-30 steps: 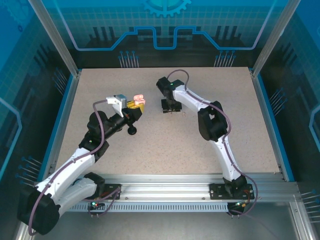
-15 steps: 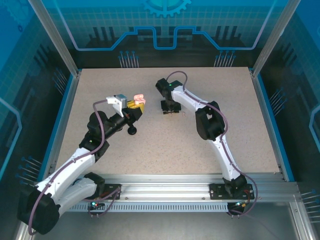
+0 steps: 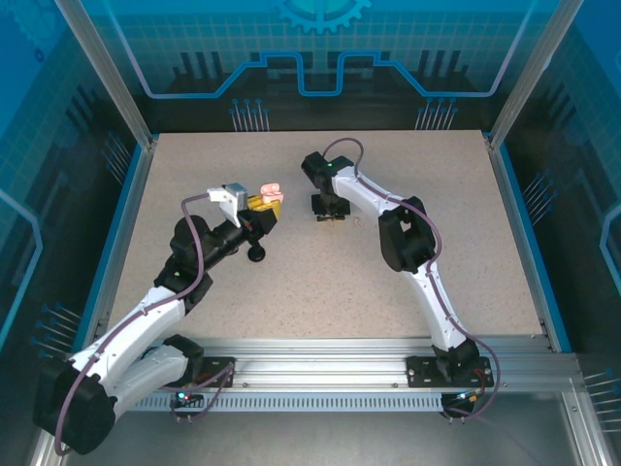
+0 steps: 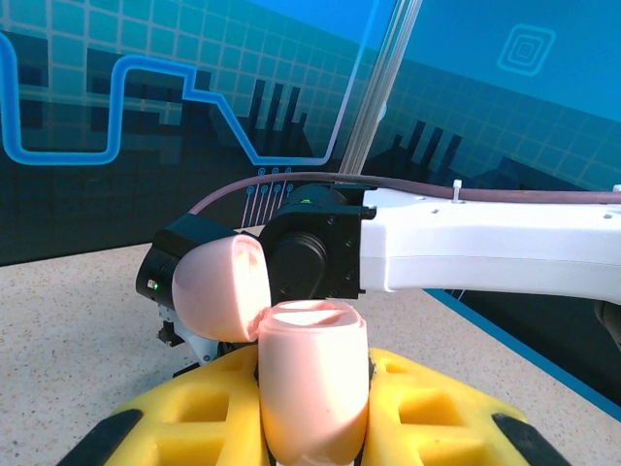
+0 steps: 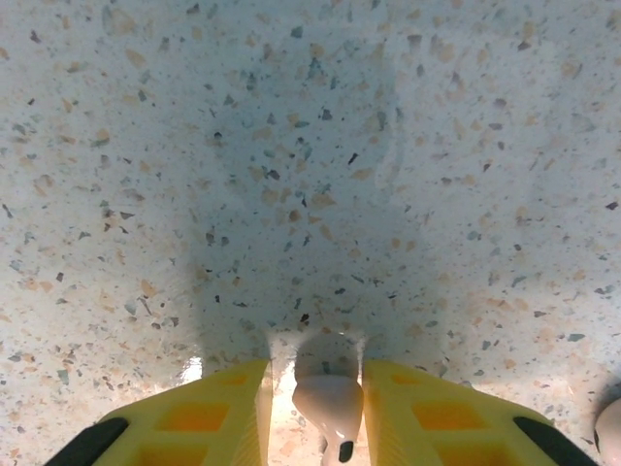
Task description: Insert wireless bluetooth earbuds into charging case
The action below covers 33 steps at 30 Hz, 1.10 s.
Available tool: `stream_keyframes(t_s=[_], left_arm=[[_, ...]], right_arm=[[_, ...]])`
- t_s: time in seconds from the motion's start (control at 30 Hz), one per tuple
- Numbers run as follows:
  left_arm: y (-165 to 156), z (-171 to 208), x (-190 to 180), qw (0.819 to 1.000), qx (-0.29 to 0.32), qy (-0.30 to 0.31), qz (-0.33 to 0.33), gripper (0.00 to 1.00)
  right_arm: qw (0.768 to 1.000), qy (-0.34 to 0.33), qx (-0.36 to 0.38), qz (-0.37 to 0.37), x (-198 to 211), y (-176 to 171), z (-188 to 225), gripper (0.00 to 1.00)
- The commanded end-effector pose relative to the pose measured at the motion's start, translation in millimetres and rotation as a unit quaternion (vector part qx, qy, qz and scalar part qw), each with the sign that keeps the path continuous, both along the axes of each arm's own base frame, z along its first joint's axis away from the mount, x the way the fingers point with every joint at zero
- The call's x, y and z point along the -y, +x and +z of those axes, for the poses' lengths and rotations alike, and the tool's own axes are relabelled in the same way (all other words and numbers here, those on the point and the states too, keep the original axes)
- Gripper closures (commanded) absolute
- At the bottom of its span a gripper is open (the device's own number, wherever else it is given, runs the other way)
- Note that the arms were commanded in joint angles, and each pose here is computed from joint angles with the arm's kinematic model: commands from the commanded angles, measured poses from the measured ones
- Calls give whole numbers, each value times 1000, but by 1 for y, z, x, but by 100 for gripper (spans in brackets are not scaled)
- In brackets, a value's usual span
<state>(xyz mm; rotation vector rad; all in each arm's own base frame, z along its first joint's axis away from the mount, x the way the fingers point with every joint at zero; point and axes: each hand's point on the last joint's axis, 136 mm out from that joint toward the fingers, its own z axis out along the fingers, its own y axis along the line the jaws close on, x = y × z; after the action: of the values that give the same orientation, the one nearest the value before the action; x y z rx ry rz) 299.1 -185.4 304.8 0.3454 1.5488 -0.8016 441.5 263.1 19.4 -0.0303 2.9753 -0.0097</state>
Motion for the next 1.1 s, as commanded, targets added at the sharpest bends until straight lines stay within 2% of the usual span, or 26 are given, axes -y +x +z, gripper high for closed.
stream_keyframes(t_s=[0.0, 0.33, 0.57, 0.87, 1.07], left_arm=[[-1, 9, 1, 1000, 19, -4, -1, 100], [-3, 7, 10, 1000, 21, 0, -19, 100], [-4, 7, 14, 999, 24, 1, -23, 100], [-7, 2, 24, 998, 44, 10, -36, 100], [-14, 9, 33, 995, 87, 22, -43, 100]], right_arm=[[1000, -13, -14, -15, 10, 0, -13, 71], [1000, 2, -2, -11, 12, -2, 0, 86], [999, 26, 30, -8, 10, -2, 32, 88], [991, 74, 108, -6, 13, -9, 111, 89], [974, 123, 188, 0, 19, -26, 192, 89]])
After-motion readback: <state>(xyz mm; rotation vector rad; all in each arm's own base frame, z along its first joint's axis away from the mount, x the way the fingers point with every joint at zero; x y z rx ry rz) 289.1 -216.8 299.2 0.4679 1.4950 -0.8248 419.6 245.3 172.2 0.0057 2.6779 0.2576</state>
